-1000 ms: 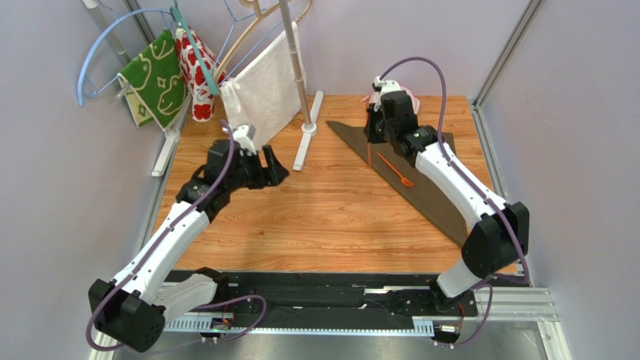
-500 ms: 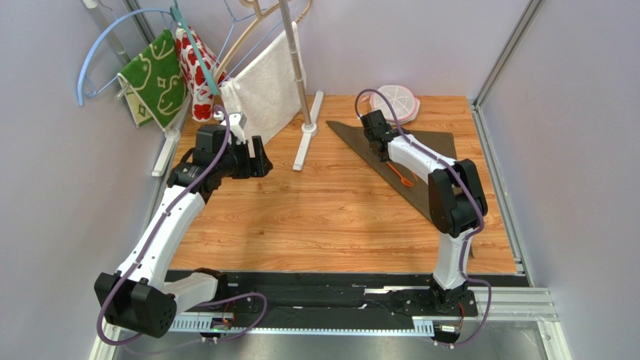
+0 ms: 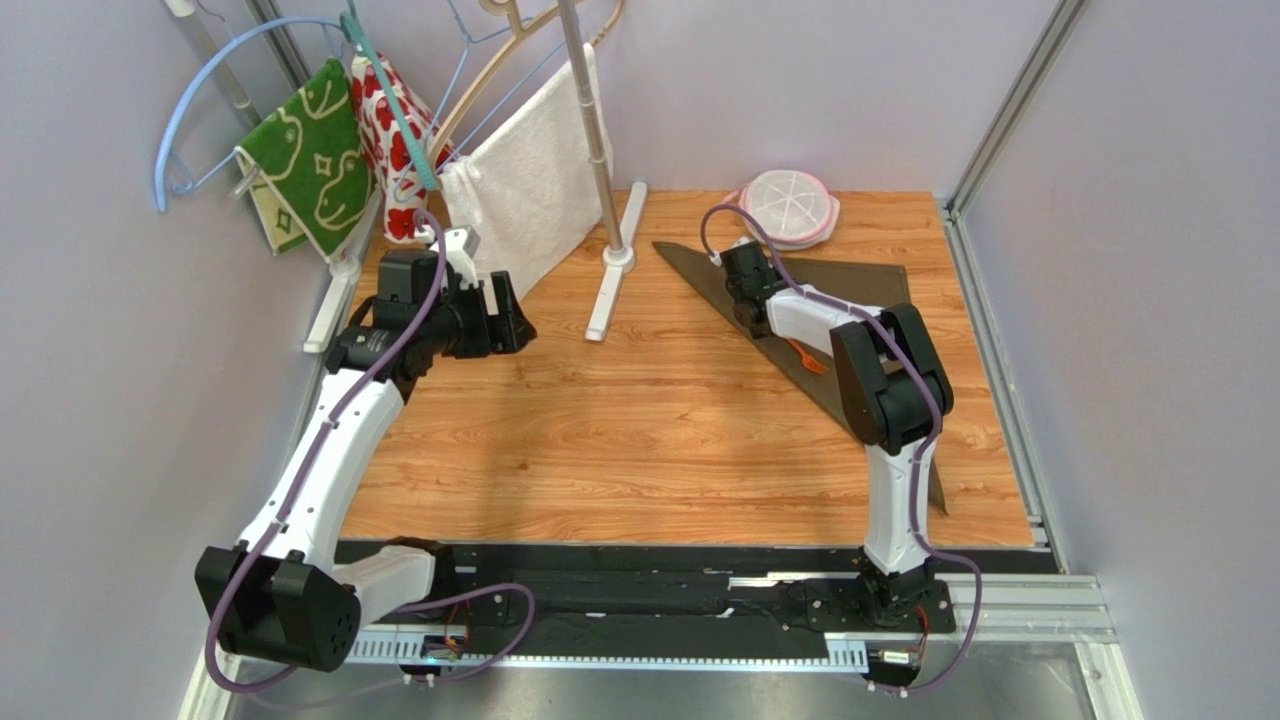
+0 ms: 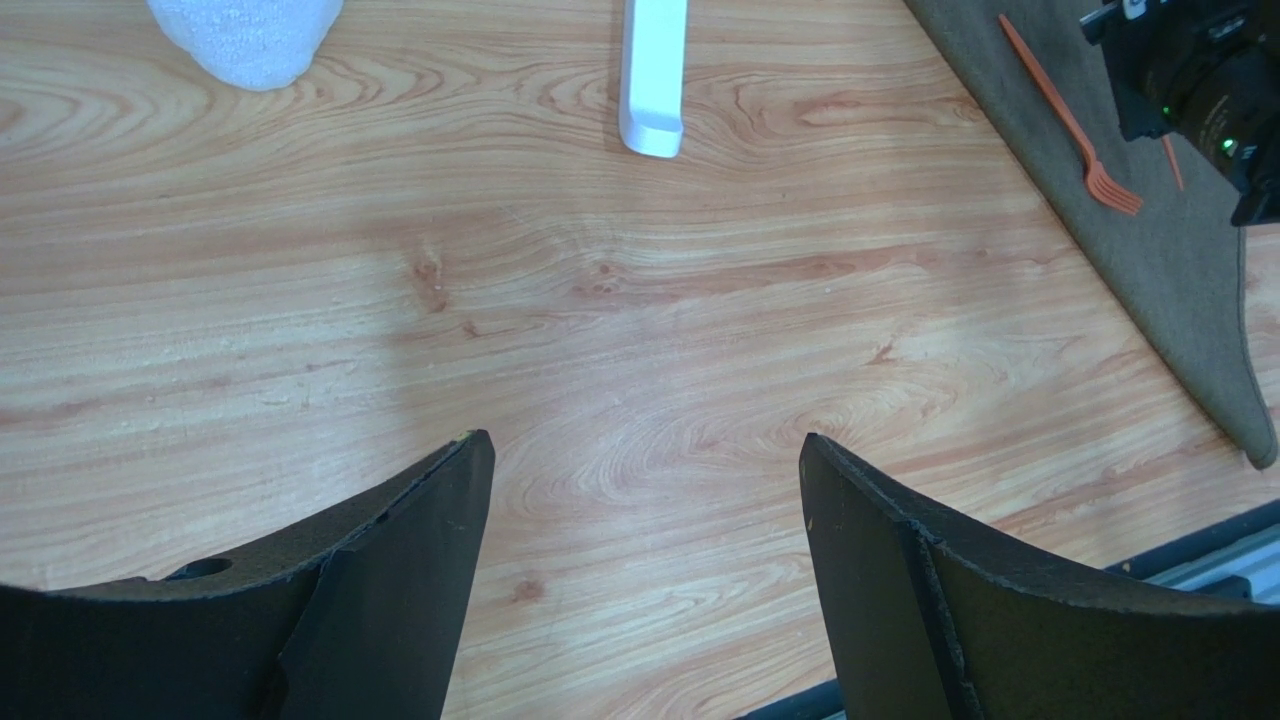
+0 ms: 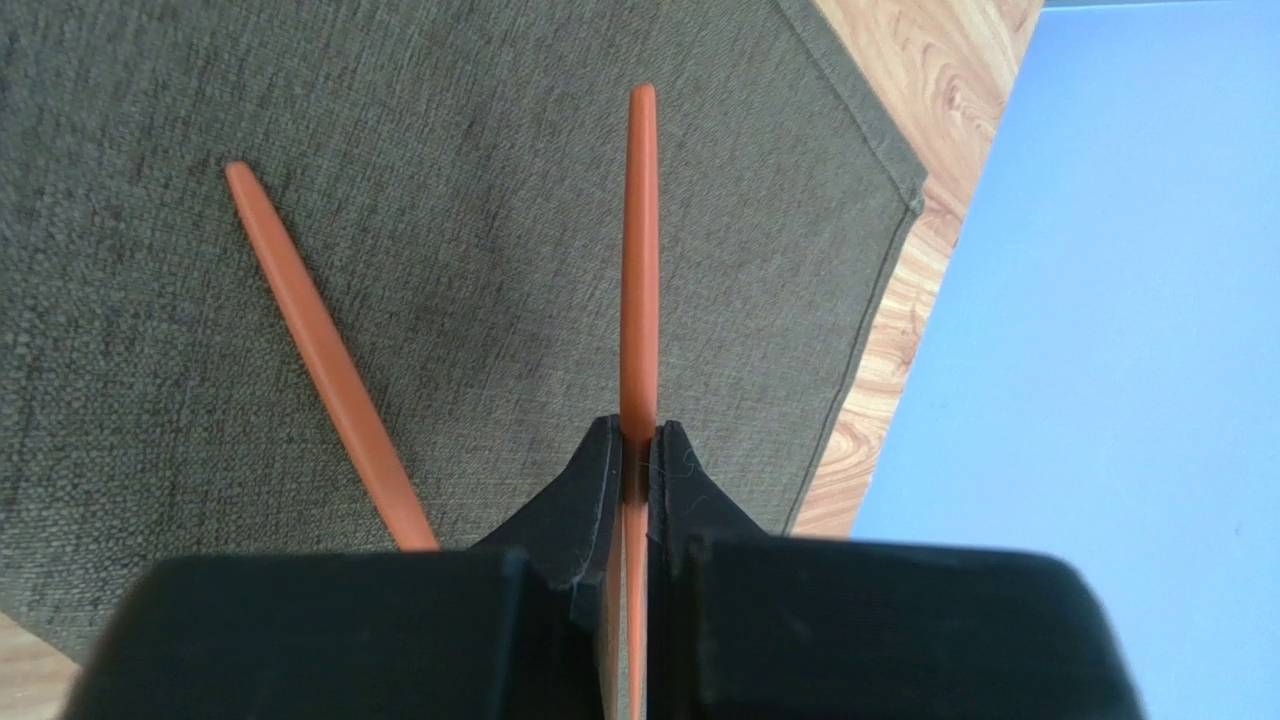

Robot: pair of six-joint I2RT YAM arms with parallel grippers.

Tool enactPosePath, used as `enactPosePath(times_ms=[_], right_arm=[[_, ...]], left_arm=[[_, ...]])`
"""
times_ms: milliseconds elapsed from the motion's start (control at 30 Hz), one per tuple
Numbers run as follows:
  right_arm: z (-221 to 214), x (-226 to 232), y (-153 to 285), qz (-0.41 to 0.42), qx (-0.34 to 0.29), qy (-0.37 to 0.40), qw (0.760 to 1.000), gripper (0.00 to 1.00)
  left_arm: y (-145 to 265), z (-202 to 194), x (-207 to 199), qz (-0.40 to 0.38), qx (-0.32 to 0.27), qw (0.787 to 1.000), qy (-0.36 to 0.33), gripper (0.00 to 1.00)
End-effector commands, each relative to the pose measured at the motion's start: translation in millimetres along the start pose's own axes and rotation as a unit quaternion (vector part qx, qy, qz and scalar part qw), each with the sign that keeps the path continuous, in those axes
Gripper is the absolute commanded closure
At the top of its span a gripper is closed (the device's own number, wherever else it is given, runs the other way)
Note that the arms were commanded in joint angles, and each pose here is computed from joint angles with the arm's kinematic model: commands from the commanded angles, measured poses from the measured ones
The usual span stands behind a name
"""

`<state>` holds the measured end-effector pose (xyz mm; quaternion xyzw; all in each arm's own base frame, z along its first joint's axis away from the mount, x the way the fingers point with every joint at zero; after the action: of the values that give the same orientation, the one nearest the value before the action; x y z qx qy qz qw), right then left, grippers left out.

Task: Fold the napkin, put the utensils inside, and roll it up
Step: Place the utensil onto the napkin

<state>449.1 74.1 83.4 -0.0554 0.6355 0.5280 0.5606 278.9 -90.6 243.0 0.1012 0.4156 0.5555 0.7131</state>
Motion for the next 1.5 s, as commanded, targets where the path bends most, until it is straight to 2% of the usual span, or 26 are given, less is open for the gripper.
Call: enactPosePath(times_ms=[0, 233, 433, 533, 600, 733, 833, 900, 933, 1000, 1033, 1100, 1167, 1267, 1333, 1467], right_arm=[[3, 0, -7, -0.014, -0.020, -0.016, 1.000, 1.00], [1, 8, -12, -0.010, -0.014, -0.014, 1.000, 0.99], [0, 11, -13, -0.003, -0.011, -0.015, 1.000, 0.93], [0, 10, -12, -0.003, -0.010, -0.022, 1.000, 0.77], [1, 10, -9, 0.003, -0.015, -0.028, 0.999, 0.72], [7, 2, 3, 0.016, -0.034, -0.063, 0.997, 0.53], [11, -16, 25, 0.027, -0.060, -0.099, 0.993, 0.48], [7, -22, 43, 0.046, -0.072, -0.144, 0.986, 0.47], [5, -46, 62, 0.042, -0.095, -0.182, 0.978, 0.46], [-7, -54, 82, 0.077, -0.113, -0.252, 0.958, 0.46], [-16, -78, 98, 0.073, -0.132, -0.293, 0.944, 0.46], [-26, -74, 111, 0.115, -0.137, -0.335, 0.925, 0.46], [-33, -73, 124, 0.132, -0.137, -0.349, 0.918, 0.46], [-21, -47, 126, 0.213, -0.148, -0.358, 0.897, 0.46], [-12, -40, 123, 0.234, -0.144, -0.382, 0.883, 0.47], [-14, -24, 110, 0.240, -0.091, -0.434, 0.863, 0.49]], left_arm=[[0, 2, 0, -0.014, -0.001, 1.000, 0.004, 0.16], [-2, 3, 1, -0.025, 0.005, 1.000, 0.018, 0.17], [-3, 3, 3, -0.030, 0.008, 0.999, 0.025, 0.16], [-3, 3, 2, -0.034, 0.010, 0.999, 0.025, 0.16], [-3, 2, 3, -0.034, 0.010, 0.999, 0.026, 0.16], [-2, 1, 2, -0.038, 0.012, 0.999, 0.027, 0.16], [0, 1, 0, -0.043, 0.011, 0.999, 0.024, 0.16], [2, 1, 0, -0.044, 0.009, 0.999, 0.019, 0.16], [3, 1, 0, -0.044, 0.008, 0.999, 0.018, 0.16], [5, 1, 0, -0.044, 0.002, 0.999, 0.013, 0.16], [5, 1, 2, -0.040, -0.001, 0.999, 0.012, 0.16], [7, 3, 3, -0.039, -0.005, 0.999, 0.014, 0.16], [7, 3, 1, -0.048, 0.000, 0.999, 0.018, 0.16], [5, 2, 1, -0.060, 0.007, 0.998, 0.022, 0.17], [5, 2, 2, -0.060, 0.008, 0.998, 0.024, 0.17], [5, -1, 3, -0.062, 0.006, 0.998, 0.019, 0.18]])
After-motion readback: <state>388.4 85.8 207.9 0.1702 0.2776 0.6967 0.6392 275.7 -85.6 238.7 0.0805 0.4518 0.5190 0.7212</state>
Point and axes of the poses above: each gripper's point midway between its finger pads, its own y axis back along the fingers, its own x axis along the line the jaws close on, z = x × y, the point moved 4 cm from there along y, back along the fingers, and after that the axes turned 10 degrees about y, right-handed, at the moved point
